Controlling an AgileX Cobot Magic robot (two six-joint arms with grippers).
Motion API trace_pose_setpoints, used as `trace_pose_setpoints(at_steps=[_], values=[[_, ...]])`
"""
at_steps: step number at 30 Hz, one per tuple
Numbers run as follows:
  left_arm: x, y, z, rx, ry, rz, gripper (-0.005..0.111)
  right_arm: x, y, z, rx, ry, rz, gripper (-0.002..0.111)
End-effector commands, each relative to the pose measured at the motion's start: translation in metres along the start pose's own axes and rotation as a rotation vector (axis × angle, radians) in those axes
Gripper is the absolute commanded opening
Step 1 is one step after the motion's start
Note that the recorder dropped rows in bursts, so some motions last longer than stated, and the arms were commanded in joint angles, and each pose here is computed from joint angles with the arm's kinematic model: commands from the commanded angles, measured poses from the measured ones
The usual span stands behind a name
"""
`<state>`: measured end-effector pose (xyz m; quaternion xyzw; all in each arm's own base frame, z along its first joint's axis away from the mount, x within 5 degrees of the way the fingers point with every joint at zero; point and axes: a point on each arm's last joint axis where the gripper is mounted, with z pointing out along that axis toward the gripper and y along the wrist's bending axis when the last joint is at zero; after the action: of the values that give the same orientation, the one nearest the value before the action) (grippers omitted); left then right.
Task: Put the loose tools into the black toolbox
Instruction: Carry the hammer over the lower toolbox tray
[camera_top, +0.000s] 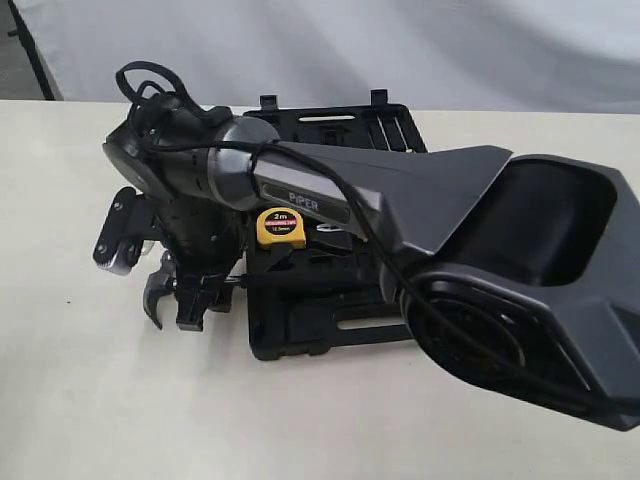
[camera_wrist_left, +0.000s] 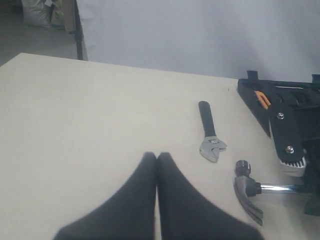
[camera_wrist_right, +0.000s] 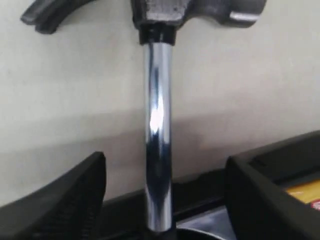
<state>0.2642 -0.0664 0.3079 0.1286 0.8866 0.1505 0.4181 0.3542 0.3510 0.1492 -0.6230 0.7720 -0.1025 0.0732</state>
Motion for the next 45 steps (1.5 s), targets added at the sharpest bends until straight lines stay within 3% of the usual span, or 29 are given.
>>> trace_pose_setpoints(at_steps=[1,3,4,8,11,13,20,28,45], values=[[0.002,0.0,-0.001,0.014,-0.007,-0.022,0.001,0.0,-0.006,0.002,-0.017,-0.063,0.093,0.056],[0.002,0.0,-0.001,0.014,-0.007,-0.022,0.001,0.004,-0.01,0.01,-0.058,-0.051,0.119,0.028],[0.002,0.0,-0.001,0.014,-0.007,-0.022,0.001,0.006,-0.011,0.011,-0.058,-0.047,0.102,-0.001],[0.002,0.0,-0.001,0.014,-0.007,-0.022,0.001,0.009,-0.02,-0.049,-0.055,-0.17,0.099,-0.001],[0.002,0.0,-0.001,0.014,-0.007,-0.022,0.001,0.032,-0.028,-0.11,-0.076,-0.282,0.086,-0.001],[0.002,0.0,-0.001,0.014,-0.007,-0.022,0.001,0.056,-0.033,-0.118,-0.073,-0.26,0.114,-0.001],[0.002,0.0,-0.001,0.014,-0.007,-0.022,0.001,0.114,-0.026,-0.116,-0.044,-0.262,0.134,-0.001],[0.002,0.0,-0.001,0.014,-0.007,-0.022,0.001,0.169,-0.005,-0.078,-0.06,-0.335,0.096,-0.001],[0.002,0.0,-0.001,0.014,-0.007,-0.022,0.001,0.164,0.006,-0.004,-0.082,-0.316,-0.044,-0.001]])
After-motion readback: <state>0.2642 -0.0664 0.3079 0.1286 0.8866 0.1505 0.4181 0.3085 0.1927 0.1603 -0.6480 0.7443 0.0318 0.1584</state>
